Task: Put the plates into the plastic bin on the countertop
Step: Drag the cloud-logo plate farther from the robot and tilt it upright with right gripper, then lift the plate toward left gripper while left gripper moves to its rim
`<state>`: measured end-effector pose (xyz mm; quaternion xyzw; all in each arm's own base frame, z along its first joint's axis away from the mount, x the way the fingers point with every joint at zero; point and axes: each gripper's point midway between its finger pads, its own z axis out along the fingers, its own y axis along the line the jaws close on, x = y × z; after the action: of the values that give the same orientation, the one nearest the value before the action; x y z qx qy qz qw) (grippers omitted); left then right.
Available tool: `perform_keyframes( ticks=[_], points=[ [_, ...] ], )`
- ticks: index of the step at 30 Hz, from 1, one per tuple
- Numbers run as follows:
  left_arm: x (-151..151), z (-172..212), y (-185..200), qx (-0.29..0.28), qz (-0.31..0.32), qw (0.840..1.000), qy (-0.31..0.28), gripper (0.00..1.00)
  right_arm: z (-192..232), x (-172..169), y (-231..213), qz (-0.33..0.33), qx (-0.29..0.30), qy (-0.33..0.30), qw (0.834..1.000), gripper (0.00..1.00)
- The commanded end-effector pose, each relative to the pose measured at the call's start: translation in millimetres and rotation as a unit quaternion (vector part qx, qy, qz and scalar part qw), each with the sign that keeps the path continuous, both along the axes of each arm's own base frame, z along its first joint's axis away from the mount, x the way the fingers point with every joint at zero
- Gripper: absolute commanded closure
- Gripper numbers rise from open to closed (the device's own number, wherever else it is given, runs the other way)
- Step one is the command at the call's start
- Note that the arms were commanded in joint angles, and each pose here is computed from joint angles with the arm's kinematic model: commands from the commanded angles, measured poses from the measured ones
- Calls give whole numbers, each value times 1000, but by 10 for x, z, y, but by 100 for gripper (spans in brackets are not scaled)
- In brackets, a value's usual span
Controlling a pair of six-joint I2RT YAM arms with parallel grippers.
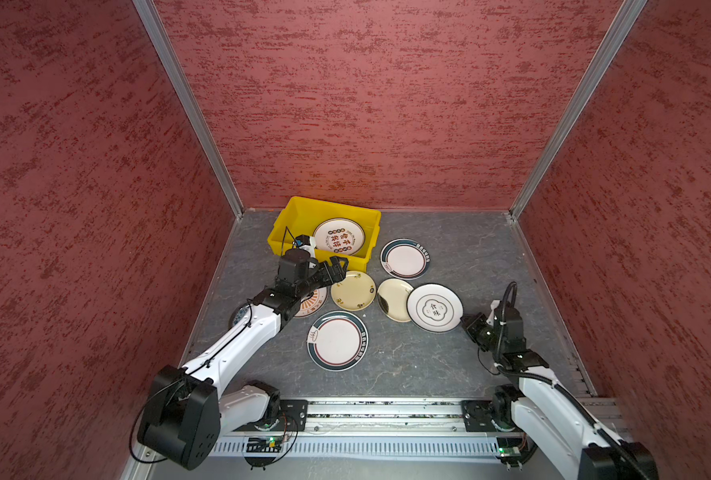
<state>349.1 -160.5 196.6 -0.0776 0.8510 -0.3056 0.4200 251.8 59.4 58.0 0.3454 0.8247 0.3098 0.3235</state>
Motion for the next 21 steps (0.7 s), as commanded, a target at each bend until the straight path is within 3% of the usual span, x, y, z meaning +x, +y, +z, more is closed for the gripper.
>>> perform_keyframes(
  ticks=[1, 21],
  points=[
    [34, 96, -66, 0, -10, 1000, -8, 1, 116, 20, 22, 2, 14, -9, 1000, 100],
    [78, 114, -156, 5, -25, 1000, -9, 1, 647, 126, 130, 20, 55, -71, 996, 100]
  ],
)
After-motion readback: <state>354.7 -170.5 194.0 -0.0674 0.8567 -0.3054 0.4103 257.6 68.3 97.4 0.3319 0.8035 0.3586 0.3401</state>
